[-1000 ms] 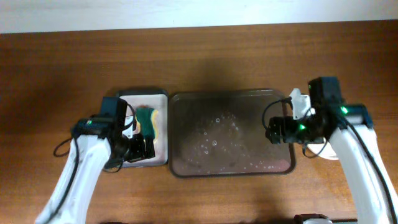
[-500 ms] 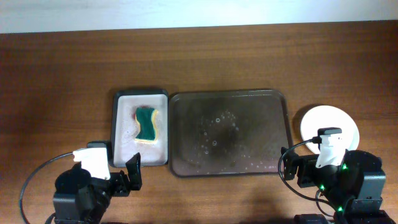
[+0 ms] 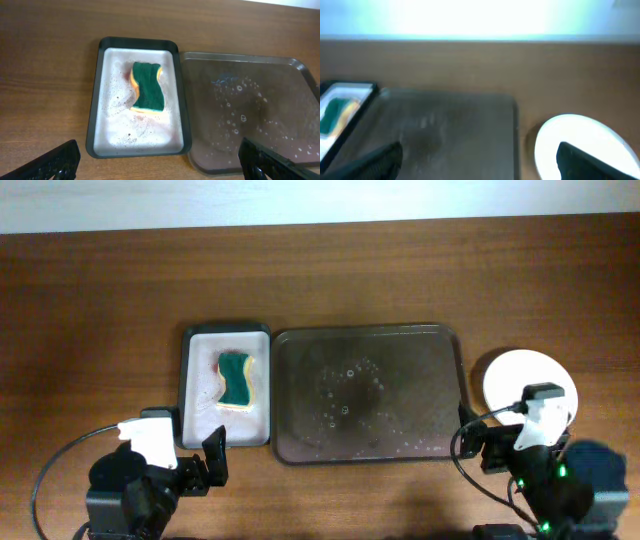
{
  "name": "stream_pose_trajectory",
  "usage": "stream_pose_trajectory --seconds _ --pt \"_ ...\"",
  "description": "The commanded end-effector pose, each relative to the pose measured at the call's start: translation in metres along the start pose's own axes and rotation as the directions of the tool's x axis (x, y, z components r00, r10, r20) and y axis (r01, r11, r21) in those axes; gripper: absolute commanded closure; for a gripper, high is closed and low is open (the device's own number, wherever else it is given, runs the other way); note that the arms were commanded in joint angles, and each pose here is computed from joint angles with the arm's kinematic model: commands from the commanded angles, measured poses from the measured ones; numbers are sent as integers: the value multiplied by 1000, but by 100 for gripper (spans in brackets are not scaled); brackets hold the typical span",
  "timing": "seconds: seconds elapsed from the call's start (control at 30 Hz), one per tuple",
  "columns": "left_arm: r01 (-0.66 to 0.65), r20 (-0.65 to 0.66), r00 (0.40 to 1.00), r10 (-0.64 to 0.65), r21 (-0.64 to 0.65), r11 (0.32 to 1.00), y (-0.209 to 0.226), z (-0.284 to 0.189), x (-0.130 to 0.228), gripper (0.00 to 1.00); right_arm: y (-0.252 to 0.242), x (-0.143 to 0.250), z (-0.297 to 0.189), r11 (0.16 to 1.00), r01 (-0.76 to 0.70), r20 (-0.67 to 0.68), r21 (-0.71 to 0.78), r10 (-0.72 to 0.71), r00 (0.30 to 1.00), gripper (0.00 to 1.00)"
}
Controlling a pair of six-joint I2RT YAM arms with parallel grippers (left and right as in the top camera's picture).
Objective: Clean dirty plates on tray and stack at the side
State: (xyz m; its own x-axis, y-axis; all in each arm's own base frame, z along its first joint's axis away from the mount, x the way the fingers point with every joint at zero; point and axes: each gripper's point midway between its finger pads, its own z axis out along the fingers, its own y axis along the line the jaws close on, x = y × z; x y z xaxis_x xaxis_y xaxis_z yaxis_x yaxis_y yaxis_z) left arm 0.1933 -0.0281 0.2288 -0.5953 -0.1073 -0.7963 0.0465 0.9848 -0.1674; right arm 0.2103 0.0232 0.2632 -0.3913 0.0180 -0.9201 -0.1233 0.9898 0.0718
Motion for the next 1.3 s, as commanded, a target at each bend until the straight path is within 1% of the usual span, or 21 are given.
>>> stream_pose_trajectory --seconds 0.0,0.07,0.17,0.3,0.4,0.47,0.53,0.57,1.27 --pt "-14 -4 1000 14 -11 1000 3 1 4 1 4 11 0 999 31 118 -20 -29 993 1" --pt "-14 -4 1000 14 -11 1000 3 1 4 1 10 10 4 997 66 252 -43 -53 966 1" --pt "-14 -4 1000 14 -11 1000 3 1 4 1 12 11 13 994 98 409 -49 -70 910 1" --pt "-14 -4 1000 14 -11 1000 3 1 4 1 9 12 26 993 110 493 -36 -78 866 1" --pt "-14 -4 1000 14 -11 1000 3 1 4 1 0 23 41 995 98 560 6 -84 824 1" --pt "-14 -4 1000 14 -11 1000 3 1 4 0 -1 36 50 995 97 517 4 -85 852 1" --pt "-14 -4 1000 14 -11 1000 3 1 4 1 -5 62 64 995 101 408 10 -97 908 1" --pt "-14 -4 1000 14 -11 1000 3 1 4 0 -6 85 72 996 90 316 3 -86 945 1" --pt "-14 -4 1000 14 -11 1000 3 1 4 1 -6 83 72 996 91 324 3 -88 942 1"
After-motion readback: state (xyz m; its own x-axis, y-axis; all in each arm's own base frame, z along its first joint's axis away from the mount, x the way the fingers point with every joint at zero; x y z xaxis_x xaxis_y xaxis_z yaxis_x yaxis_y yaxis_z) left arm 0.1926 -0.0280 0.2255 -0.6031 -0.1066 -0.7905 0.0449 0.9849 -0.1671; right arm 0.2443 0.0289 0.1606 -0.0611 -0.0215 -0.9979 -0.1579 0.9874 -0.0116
